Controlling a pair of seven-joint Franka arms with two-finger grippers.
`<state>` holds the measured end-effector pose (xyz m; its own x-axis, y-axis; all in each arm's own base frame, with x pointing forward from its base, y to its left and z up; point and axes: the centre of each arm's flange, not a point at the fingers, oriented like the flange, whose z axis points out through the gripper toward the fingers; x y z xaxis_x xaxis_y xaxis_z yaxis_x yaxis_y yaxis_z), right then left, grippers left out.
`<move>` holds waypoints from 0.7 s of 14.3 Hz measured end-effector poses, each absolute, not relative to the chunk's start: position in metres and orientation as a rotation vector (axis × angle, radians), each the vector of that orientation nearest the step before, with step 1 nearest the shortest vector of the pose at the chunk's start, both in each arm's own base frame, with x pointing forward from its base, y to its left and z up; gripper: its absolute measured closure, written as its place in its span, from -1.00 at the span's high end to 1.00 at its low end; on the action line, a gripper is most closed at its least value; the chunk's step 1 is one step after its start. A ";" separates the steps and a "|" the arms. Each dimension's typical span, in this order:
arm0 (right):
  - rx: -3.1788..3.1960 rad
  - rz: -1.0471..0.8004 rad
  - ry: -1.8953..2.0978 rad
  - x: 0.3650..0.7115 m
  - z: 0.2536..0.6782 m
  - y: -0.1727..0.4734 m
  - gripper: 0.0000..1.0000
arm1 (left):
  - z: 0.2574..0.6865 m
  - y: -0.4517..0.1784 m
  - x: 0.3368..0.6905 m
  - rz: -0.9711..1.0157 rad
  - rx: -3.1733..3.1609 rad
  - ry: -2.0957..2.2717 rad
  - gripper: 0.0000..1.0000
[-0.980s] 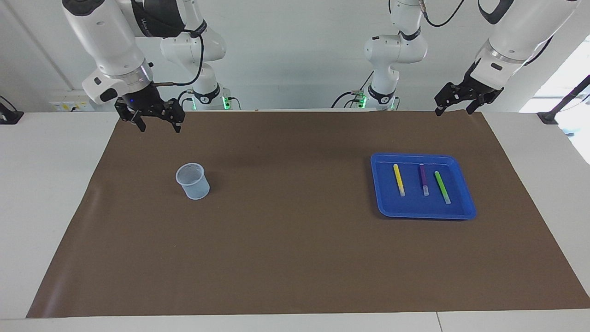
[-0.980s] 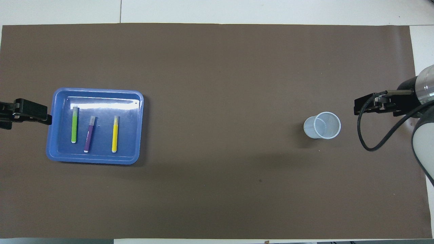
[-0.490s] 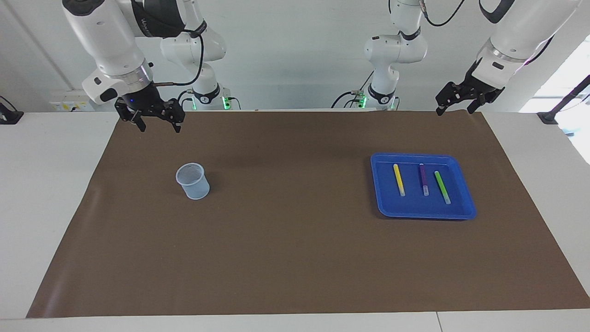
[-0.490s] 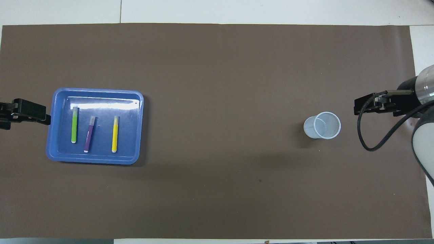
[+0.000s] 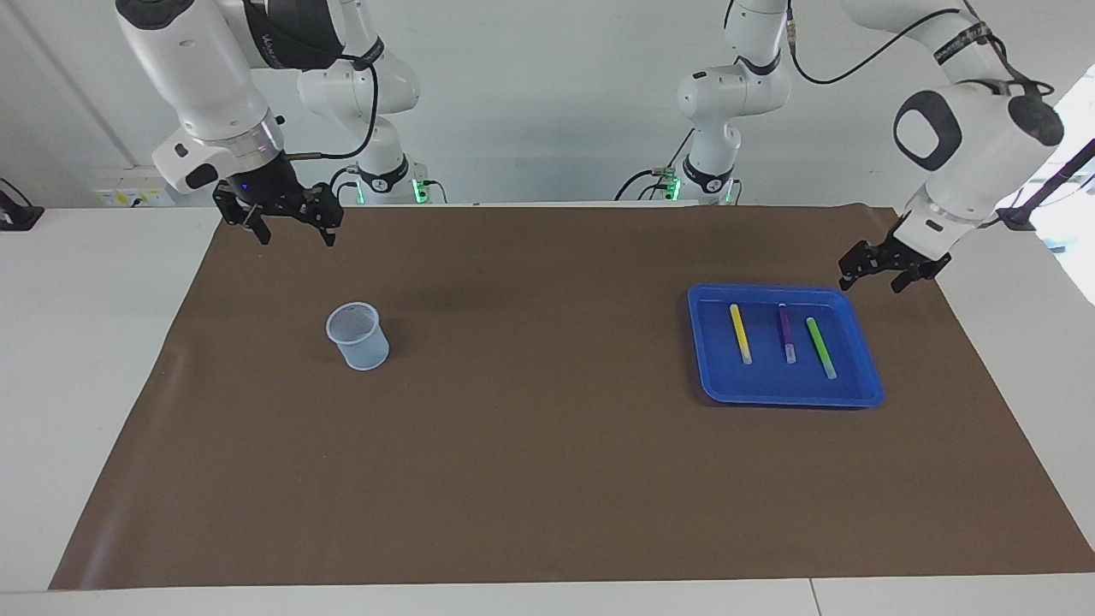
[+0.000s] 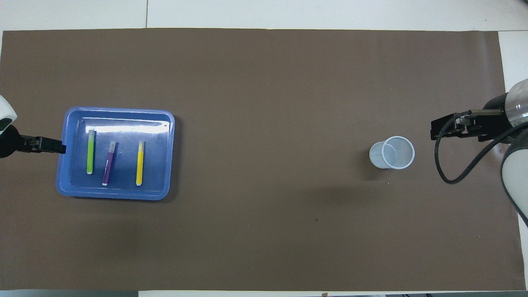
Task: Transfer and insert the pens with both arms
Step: 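Reach the left gripper into the tray and grasp the green pen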
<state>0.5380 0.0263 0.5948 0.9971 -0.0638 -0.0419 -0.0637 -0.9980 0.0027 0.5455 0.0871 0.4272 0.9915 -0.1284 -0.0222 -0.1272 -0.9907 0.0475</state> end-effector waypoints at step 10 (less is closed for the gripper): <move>3.138 -0.066 -0.100 0.538 0.595 0.026 1.00 | 0.341 0.071 0.573 -0.054 3.105 -0.283 0.23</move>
